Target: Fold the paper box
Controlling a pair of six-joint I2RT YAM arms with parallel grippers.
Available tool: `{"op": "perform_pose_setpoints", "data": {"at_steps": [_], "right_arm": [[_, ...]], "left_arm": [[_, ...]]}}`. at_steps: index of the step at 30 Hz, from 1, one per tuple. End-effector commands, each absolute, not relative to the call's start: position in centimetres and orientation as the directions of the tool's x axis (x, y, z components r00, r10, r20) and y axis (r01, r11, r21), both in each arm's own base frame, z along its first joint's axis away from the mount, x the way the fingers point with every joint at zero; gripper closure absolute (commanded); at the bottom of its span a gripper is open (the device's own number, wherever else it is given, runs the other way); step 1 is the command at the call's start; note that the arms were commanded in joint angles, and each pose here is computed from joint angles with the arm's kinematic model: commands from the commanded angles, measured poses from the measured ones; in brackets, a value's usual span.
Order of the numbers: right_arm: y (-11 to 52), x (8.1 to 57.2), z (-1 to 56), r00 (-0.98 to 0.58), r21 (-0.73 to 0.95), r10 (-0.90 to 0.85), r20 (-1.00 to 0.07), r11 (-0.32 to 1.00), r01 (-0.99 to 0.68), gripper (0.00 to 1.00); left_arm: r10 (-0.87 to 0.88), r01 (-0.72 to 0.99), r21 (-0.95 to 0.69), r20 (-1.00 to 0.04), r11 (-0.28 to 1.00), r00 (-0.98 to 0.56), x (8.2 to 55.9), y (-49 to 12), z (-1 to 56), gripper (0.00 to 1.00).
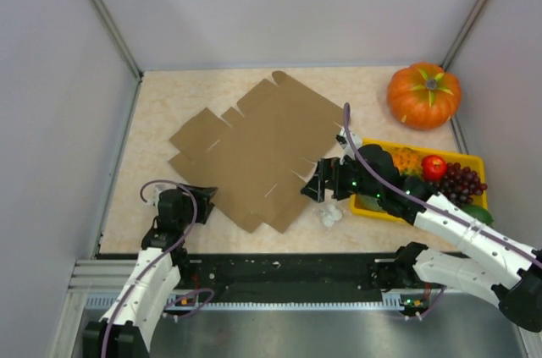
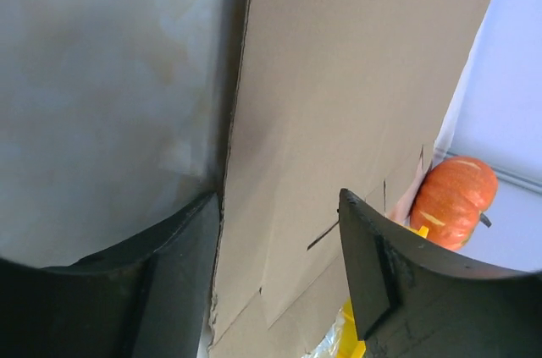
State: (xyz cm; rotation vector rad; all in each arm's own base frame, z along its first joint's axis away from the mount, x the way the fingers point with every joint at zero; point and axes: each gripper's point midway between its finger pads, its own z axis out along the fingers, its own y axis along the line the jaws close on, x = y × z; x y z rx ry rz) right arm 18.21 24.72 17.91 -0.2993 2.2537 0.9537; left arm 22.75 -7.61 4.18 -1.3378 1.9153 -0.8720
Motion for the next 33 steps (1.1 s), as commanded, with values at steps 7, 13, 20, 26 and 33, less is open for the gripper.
{"op": "perform_pose_setpoints", "data": {"at_steps": [7,13,20,26,33], "right_arm": [[26.0,20.5,23.0,-0.668,0.541,0.095,-0.738,0.675,-0.502,0.01],[27.2,21.3,25.3,-0.585,0.453,0.003,-0.811,0.638,-0.623,0.01],[27.5,24.6,30.7,-0.402,0.247,-0.085,-0.912,0.669,-0.701,0.01],[28.9,25.8,37.2,-0.218,0.104,-0.117,-0.969,0.607,-0.788,0.01],[30.2,23.8,46.2,0.196,-0.228,-0.118,-0.973,0.413,-0.882,0.01]], "left_arm": [[-0.922,-0.318,-0.867,-0.342,0.384,-0.182,26.4,-5.6,7.0,0.75],[-0.789,-0.046,-0.797,-0.584,0.602,-0.192,28.6,-6.5,16.4,1.00],[-0.458,-0.017,-0.459,-0.887,0.888,0.053,26.3,-1.9,34.8,1.00],[-0.157,0.165,-0.145,-0.985,0.976,0.064,23.8,-3.9,46.0,1.00],[0.055,0.513,0.083,-0.996,0.854,0.070,20.3,-9.2,49.1,1.00]]}}
